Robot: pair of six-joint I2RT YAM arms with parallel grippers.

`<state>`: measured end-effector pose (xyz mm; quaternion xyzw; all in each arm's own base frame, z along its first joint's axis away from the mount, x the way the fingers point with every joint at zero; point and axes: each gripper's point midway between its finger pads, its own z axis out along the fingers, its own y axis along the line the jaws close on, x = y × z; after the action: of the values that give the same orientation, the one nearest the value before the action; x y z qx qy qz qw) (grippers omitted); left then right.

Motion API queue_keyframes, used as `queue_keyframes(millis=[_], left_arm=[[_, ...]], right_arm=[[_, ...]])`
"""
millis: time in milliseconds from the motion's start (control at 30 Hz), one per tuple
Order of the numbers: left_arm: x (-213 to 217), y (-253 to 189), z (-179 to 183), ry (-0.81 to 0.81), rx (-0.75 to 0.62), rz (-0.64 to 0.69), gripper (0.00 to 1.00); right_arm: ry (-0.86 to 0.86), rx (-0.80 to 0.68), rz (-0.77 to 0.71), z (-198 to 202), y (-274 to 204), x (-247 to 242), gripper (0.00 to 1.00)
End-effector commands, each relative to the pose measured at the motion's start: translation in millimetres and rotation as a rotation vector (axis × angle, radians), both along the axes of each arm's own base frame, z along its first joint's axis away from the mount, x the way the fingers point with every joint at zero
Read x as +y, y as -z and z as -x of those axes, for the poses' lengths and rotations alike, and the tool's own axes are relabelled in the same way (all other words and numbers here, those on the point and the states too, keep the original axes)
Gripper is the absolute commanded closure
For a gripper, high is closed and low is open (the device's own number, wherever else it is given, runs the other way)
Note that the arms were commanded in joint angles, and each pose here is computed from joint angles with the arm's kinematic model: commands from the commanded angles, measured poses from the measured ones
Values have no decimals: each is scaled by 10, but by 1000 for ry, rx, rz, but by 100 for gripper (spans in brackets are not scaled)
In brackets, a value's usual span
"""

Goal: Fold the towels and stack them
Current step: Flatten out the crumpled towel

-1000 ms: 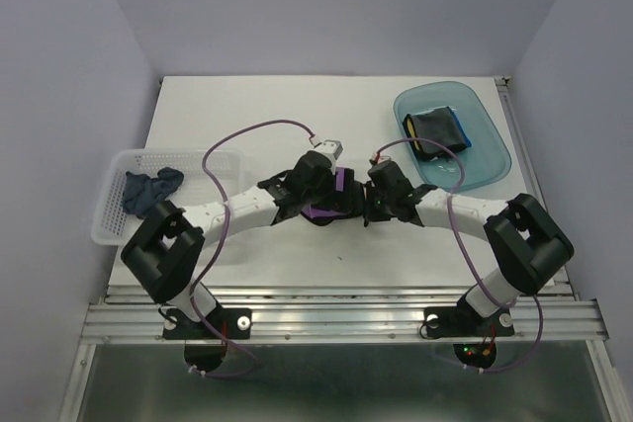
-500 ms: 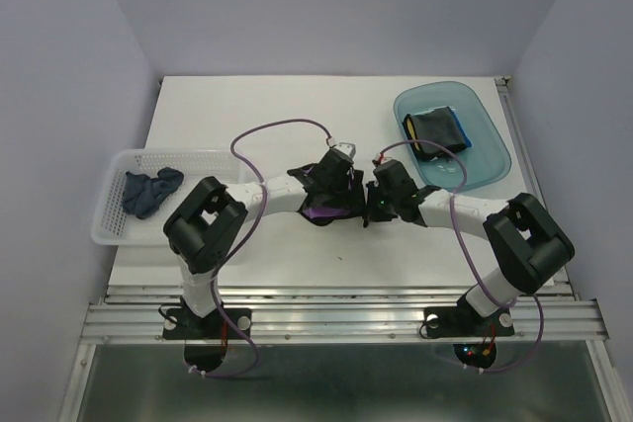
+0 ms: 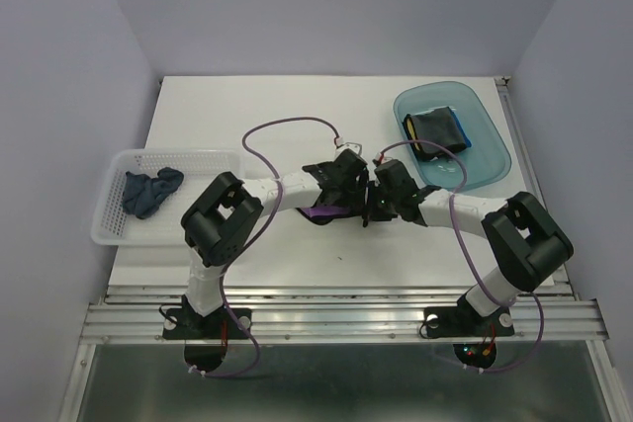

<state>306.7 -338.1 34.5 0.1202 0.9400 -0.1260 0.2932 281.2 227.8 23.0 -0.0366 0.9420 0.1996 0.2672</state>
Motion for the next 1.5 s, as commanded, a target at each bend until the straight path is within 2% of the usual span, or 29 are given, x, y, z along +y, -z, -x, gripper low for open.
queue_keyframes(millis=[0, 200, 300, 367, 400, 467, 667, 767, 833, 867, 933, 1000, 1167, 1300, 1400, 1433, 1467], left_arm=[[97, -54, -89, -64, -31, -68, 21], [148, -102, -122, -89, -55, -83, 25], [177, -100, -119, -99, -52, -96, 33], [200, -114, -126, -108, -58, -102, 34], [210, -141, -131, -112, -65, -102, 40], [228, -175, -132, -119, -70, -103, 45], [280, -399, -140, -149, -106, -75, 52], [303, -572, -155, -159, -135, -57, 59], [338, -662, -168, -171, -154, -52, 67], [365, -752, -174, -184, -172, -41, 76], [384, -816, -176, -188, -183, -28, 84], [435, -855, -167, -198, -188, -17, 100], [549, -885, -174, -243, -192, 8, 100], [710, -1048, -141, -309, -208, 84, 100], [801, -1296, -97, -335, -232, 186, 100], [827, -1535, -84, -338, -268, 255, 100], [833, -1508, -94, -342, -263, 264, 100]], right_arm=[[-3, -22, -25, -38, -8, 31, 94], [8, -19, -15, -44, 5, 0, 94], [9, -24, -18, -45, -17, -6, 94], [12, -24, -18, -42, -20, -11, 94], [12, -23, -17, -39, -18, -13, 94], [12, -23, -17, -36, -18, -15, 94], [26, -19, -4, -44, 2, -50, 94], [29, -17, -1, -47, 10, -54, 94], [32, -17, 2, -49, 10, -66, 94], [35, -17, 7, -46, 8, -78, 94], [41, -21, 13, -51, 0, -94, 94], [46, -26, 17, -59, -13, -112, 94], [40, -37, 12, -50, -63, -114, 96], [34, -84, -9, -64, -246, -116, 99], [7, -158, -63, -69, -560, -69, 99], [2, -215, -96, -90, -799, -66, 99], [-12, -244, -109, -84, -922, -56, 99]])
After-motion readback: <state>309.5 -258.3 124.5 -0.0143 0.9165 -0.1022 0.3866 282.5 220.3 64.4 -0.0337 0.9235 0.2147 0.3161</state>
